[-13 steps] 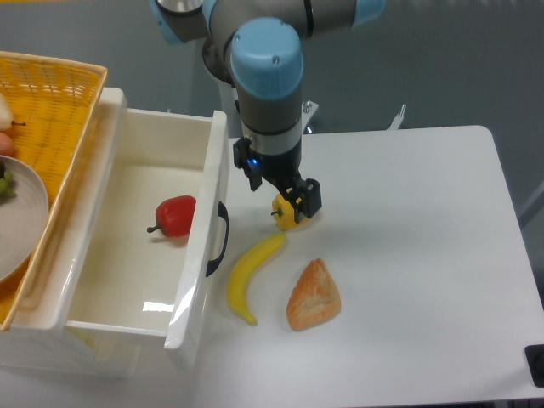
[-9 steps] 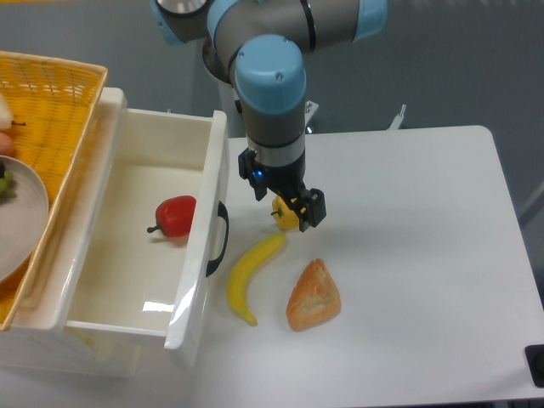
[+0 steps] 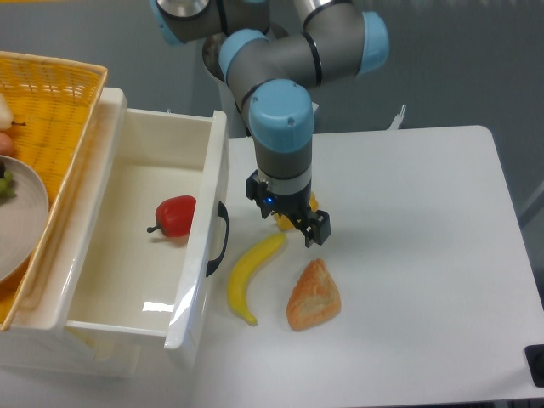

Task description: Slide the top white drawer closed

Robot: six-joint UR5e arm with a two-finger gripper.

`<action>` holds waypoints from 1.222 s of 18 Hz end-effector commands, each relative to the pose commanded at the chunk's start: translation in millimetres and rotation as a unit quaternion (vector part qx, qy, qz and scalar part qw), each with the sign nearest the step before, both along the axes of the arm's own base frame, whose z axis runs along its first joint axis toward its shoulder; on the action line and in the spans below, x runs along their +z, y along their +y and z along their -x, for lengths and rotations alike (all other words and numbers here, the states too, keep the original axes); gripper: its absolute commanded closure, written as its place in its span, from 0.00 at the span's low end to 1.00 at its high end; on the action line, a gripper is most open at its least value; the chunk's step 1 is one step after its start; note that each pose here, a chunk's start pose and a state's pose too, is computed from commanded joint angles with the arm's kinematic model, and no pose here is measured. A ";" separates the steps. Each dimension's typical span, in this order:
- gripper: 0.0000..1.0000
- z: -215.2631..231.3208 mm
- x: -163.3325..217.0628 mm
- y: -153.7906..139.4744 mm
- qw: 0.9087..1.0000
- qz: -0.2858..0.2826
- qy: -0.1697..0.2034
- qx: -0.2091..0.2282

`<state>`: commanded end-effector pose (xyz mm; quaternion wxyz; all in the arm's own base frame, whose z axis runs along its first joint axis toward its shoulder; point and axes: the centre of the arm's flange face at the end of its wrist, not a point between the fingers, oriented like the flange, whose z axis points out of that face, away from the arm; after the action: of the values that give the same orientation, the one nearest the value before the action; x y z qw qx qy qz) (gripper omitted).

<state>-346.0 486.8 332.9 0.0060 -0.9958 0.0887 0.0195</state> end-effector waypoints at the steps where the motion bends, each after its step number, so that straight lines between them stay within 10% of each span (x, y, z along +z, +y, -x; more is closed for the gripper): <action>1: 0.00 0.7 -1.6 -0.6 1.000 0.001 -0.001 0.007; 13: 0.00 13.8 -27.5 21.3 0.979 -0.005 -0.012 0.205; 22: 0.00 9.3 -24.7 33.4 0.973 -0.031 -0.040 0.225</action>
<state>-355.2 520.2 308.2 0.0354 -0.9896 -0.1384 -0.0167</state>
